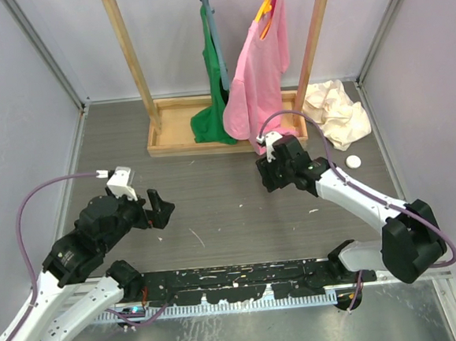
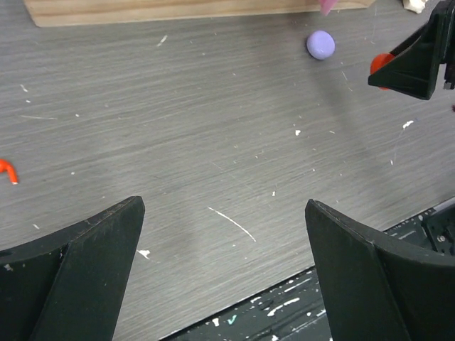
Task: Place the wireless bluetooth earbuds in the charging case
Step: Pick up the charging case at the center of the board.
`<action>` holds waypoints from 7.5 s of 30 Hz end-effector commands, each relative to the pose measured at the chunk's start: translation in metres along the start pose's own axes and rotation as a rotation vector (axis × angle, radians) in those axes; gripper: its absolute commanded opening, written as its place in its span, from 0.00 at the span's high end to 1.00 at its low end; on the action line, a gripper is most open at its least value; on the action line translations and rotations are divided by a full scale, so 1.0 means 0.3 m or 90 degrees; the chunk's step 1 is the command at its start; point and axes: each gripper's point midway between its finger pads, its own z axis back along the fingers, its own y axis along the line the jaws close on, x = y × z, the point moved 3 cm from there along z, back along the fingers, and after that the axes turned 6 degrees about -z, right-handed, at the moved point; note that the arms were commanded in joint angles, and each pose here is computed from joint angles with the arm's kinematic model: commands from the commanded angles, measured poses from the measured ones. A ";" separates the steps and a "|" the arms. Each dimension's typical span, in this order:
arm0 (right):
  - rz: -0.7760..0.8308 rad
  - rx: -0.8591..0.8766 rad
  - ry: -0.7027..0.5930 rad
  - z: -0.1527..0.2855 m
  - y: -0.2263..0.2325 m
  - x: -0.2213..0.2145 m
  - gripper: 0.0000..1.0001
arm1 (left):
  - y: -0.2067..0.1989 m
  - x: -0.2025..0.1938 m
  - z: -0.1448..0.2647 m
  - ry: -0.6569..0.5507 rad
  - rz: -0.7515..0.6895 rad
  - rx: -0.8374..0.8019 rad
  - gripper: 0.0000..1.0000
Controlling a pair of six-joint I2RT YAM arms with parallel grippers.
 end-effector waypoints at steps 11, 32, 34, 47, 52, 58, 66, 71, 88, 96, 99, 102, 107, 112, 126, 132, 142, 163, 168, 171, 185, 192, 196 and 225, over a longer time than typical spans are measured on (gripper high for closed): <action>0.380 0.301 -0.158 0.087 0.324 0.120 0.49 | -0.124 0.028 -0.127 0.036 0.069 -0.086 0.02; 0.692 0.473 -0.272 0.180 0.561 0.156 0.48 | -0.299 -0.018 -0.302 0.143 0.258 -0.306 0.22; 0.706 0.479 -0.274 0.181 0.580 0.158 0.48 | -0.306 -0.022 -0.305 0.148 0.266 -0.316 0.26; 0.764 0.504 -0.276 0.184 0.655 0.167 0.47 | -0.320 -0.047 -0.318 0.169 0.285 -0.334 0.44; 0.773 0.511 -0.277 0.184 0.663 0.159 0.47 | -0.319 -0.057 -0.330 0.177 0.290 -0.332 0.48; 0.780 0.525 -0.279 0.188 0.672 0.152 0.47 | -0.324 -0.052 -0.340 0.167 0.309 -0.339 0.54; 0.784 0.545 -0.287 0.191 0.691 0.141 0.46 | -0.318 -0.052 -0.349 0.164 0.330 -0.338 0.59; 0.789 0.552 -0.289 0.189 0.701 0.134 0.46 | -0.308 -0.050 -0.349 0.156 0.348 -0.335 0.65; 0.739 0.473 -0.334 0.225 0.655 0.194 0.25 | -0.254 0.001 -0.304 0.048 0.312 -0.305 0.90; 0.572 0.441 -0.398 0.293 0.611 0.238 0.25 | -0.189 0.064 -0.258 -0.069 0.272 -0.241 0.92; 0.459 0.465 -0.437 0.330 0.615 0.248 0.25 | -0.174 0.104 -0.233 -0.116 0.260 -0.230 0.92; 0.355 0.492 -0.473 0.358 0.624 0.258 0.27 | -0.166 0.142 -0.212 -0.162 0.257 -0.227 0.92; 0.156 0.518 -0.552 0.394 0.612 0.289 0.27 | -0.168 0.194 -0.182 -0.223 0.264 -0.244 0.92; 0.006 0.549 -0.594 0.406 0.600 0.306 0.28 | -0.183 0.226 -0.166 -0.252 0.264 -0.270 0.91; -0.182 0.693 -0.614 0.419 0.651 0.343 0.32 | -0.248 0.296 -0.167 -0.295 0.301 -0.370 0.89; -0.211 0.735 -0.625 0.432 0.668 0.363 0.34 | -0.260 0.310 -0.155 -0.308 0.316 -0.396 0.89; -0.225 0.799 -0.634 0.465 0.699 0.390 0.40 | -0.275 0.318 -0.138 -0.316 0.332 -0.426 0.88; -0.194 0.848 -0.654 0.500 0.701 0.375 0.81 | -0.282 0.302 -0.140 -0.312 0.348 -0.446 0.71; -0.162 0.857 -0.644 0.502 0.675 0.365 0.85 | -0.267 0.286 -0.149 -0.311 0.327 -0.419 0.56; -0.133 0.860 -0.623 0.494 0.651 0.359 0.86 | -0.259 0.275 -0.150 -0.309 0.299 -0.401 0.46; 0.093 0.730 -0.476 0.437 0.548 0.337 0.89 | -0.277 0.264 -0.141 -0.241 0.101 -0.380 0.37; 0.199 0.686 -0.406 0.438 0.536 0.307 0.89 | -0.329 0.276 -0.111 -0.209 0.016 -0.446 0.37; 0.229 0.666 -0.384 0.445 0.528 0.309 0.89 | -0.356 0.281 -0.094 -0.192 -0.031 -0.487 0.36; 0.325 0.691 -0.303 0.468 0.553 0.310 0.89 | -0.432 0.245 -0.219 -0.075 -0.078 -0.607 0.55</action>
